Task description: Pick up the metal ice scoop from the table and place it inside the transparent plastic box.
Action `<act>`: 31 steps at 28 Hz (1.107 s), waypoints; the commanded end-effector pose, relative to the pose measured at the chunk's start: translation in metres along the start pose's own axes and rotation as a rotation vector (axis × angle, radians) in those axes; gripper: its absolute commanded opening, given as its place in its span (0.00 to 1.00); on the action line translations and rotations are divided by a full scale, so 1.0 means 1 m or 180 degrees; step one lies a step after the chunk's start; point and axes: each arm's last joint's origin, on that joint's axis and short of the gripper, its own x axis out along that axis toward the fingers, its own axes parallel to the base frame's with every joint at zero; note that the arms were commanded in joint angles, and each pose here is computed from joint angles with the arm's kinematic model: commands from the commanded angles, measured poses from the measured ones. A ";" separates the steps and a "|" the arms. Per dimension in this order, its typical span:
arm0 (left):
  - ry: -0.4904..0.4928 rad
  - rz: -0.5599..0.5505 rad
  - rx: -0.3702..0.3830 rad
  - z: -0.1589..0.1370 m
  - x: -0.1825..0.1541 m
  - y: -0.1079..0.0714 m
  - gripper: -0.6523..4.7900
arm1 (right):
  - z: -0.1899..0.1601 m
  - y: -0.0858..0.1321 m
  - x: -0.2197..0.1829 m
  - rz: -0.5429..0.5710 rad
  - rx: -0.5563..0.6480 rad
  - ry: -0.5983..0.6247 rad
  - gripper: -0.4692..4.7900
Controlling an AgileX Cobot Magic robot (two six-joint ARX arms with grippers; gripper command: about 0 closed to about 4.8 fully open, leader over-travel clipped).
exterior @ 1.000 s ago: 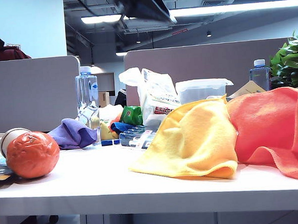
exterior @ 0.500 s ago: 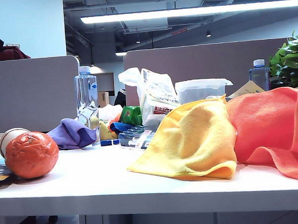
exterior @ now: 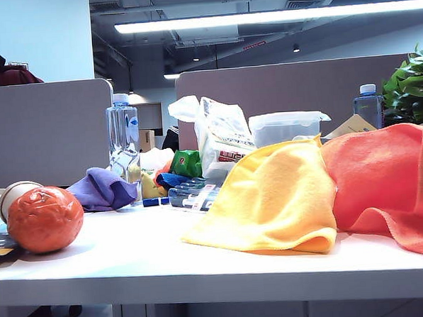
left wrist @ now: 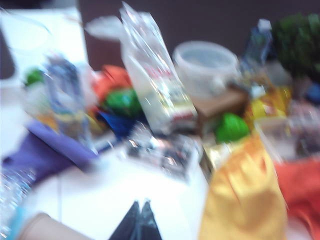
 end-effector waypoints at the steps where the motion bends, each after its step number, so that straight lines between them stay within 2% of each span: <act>1: -0.0181 0.0081 0.0029 -0.015 -0.017 0.005 0.11 | 0.001 -0.002 0.001 -0.0120 0.0008 -0.0124 0.09; 3: -0.0254 0.0204 0.0018 -0.023 -0.029 0.009 0.11 | -0.002 -0.002 0.002 -0.0131 0.0016 -0.0070 0.09; 11: -0.0141 0.0228 0.0034 -0.037 -0.060 0.015 0.11 | -0.004 -0.002 0.002 -0.0128 0.0024 -0.0009 0.09; 25: -0.0171 0.0230 0.0065 -0.038 -0.065 0.016 0.11 | -0.004 -0.002 0.002 -0.0118 0.0024 -0.0007 0.09; 27: -0.0163 0.0455 0.0435 -0.038 -0.066 0.018 0.11 | -0.004 -0.002 0.002 -0.0117 0.0024 -0.0007 0.09; 29: -0.0158 0.0646 0.0438 -0.039 -0.067 0.022 0.11 | -0.004 -0.002 0.002 -0.0115 0.0023 -0.0007 0.09; 31: -0.0166 0.0859 0.0332 -0.041 -0.066 0.027 0.11 | -0.004 -0.002 0.002 -0.0116 0.0022 -0.0006 0.09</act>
